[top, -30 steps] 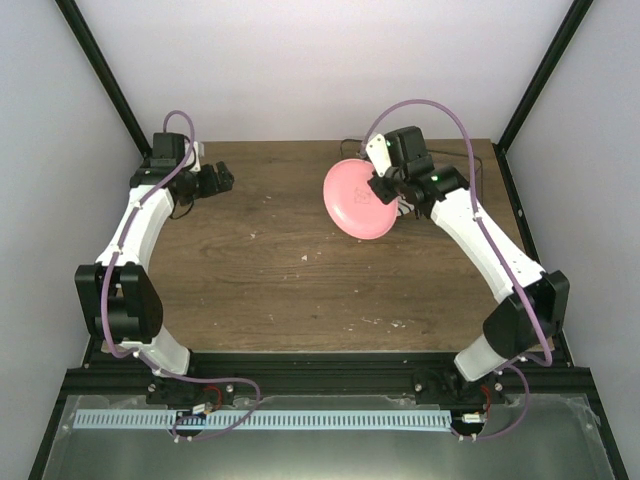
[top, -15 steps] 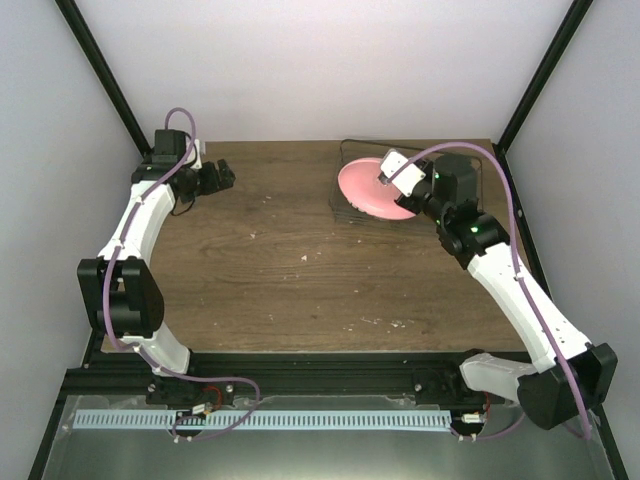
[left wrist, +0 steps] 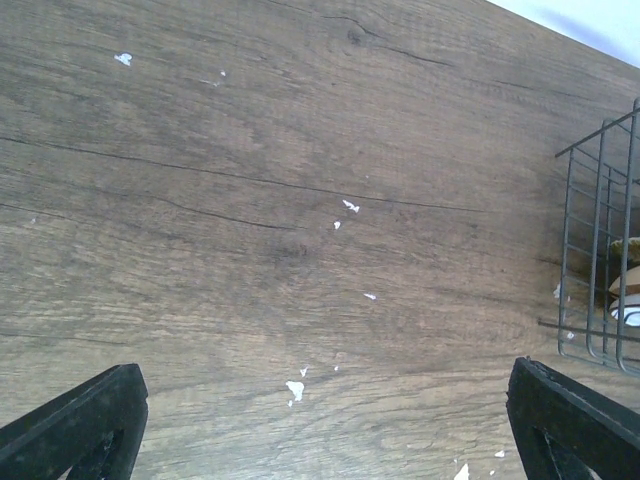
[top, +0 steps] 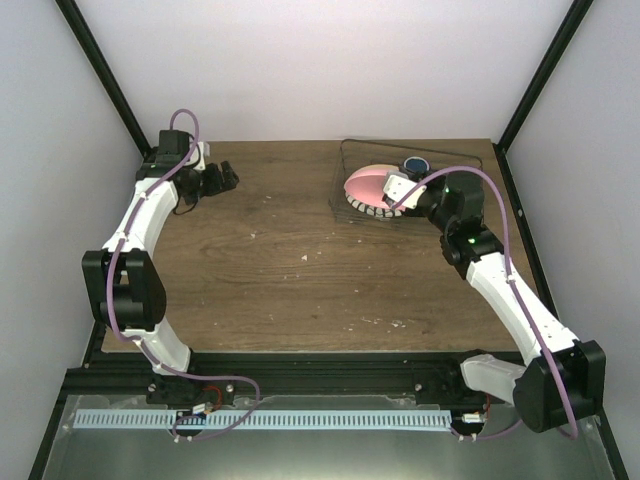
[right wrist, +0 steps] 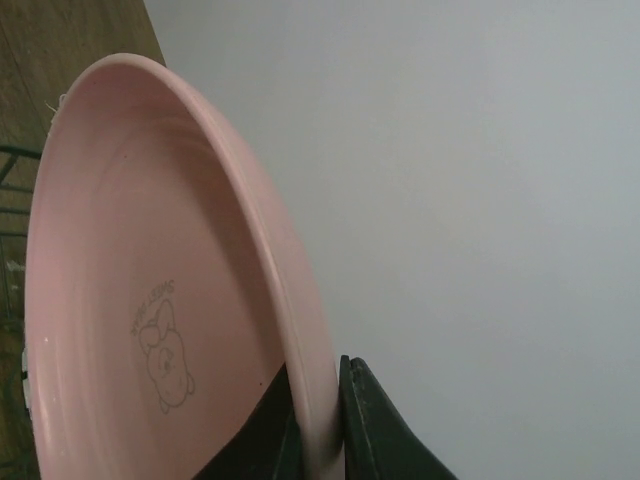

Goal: Load the mixed dishes into the dish rack

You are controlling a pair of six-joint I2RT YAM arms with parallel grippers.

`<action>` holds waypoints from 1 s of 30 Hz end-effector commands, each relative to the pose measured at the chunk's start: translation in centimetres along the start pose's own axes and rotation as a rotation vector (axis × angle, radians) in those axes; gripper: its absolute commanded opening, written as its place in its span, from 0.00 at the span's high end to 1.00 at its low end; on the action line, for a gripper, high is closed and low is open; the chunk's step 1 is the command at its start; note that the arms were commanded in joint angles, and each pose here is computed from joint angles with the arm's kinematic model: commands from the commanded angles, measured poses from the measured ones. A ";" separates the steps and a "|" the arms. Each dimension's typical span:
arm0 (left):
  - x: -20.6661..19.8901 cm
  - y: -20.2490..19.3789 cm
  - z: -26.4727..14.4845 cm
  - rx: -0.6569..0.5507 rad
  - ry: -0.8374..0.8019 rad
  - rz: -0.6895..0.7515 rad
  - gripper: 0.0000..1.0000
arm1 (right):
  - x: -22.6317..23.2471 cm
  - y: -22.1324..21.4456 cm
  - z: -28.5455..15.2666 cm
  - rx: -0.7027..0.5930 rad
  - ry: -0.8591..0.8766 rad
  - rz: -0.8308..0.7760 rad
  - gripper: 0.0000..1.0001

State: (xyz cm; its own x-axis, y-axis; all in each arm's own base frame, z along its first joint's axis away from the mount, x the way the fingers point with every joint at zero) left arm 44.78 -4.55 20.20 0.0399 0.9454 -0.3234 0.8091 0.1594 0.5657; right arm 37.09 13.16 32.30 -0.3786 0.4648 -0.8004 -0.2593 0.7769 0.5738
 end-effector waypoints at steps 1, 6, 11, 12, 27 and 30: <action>0.1 0.6 -0.2 -0.008 0.007 0.004 0.00 | -1.9 1.3 0.2 -0.072 -0.109 -0.113 0.99; 0.4 0.3 0.0 0.000 0.021 -0.004 0.00 | -1.5 0.5 1.1 -0.058 -0.115 -0.148 0.99; 0.5 0.5 0.0 -0.004 0.024 -0.013 0.00 | -0.8 -0.4 2.1 -0.042 -0.109 -0.139 0.99; 0.5 0.5 0.1 -0.003 0.024 -0.014 0.00 | -0.8 -0.5 2.3 -0.037 -0.106 -0.130 0.99; 0.5 0.8 1.1 0.005 0.013 -0.039 0.00 | 2.8 -4.0 3.2 0.055 -0.040 -0.090 0.99; 0.6 0.9 1.2 0.008 0.013 -0.046 0.00 | 3.5 -4.5 3.2 0.061 -0.044 -0.090 0.99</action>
State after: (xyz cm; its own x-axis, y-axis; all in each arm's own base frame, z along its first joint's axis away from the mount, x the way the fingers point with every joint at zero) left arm 45.45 -4.30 18.79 -0.0027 0.9450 -0.3270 0.8266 0.1861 0.5312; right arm 39.50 12.95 25.60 -0.3719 0.3822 -0.8459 -0.2304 0.8448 0.4830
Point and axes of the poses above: each gripper's point midway between its finger pads, its own z axis out along the fingers, its own x axis along the line the jaws close on, y = z × x, the point moved 1 cm from there along -z, back along the fingers, and after that the axes turned 7 degrees about z, right-handed, at the moved point
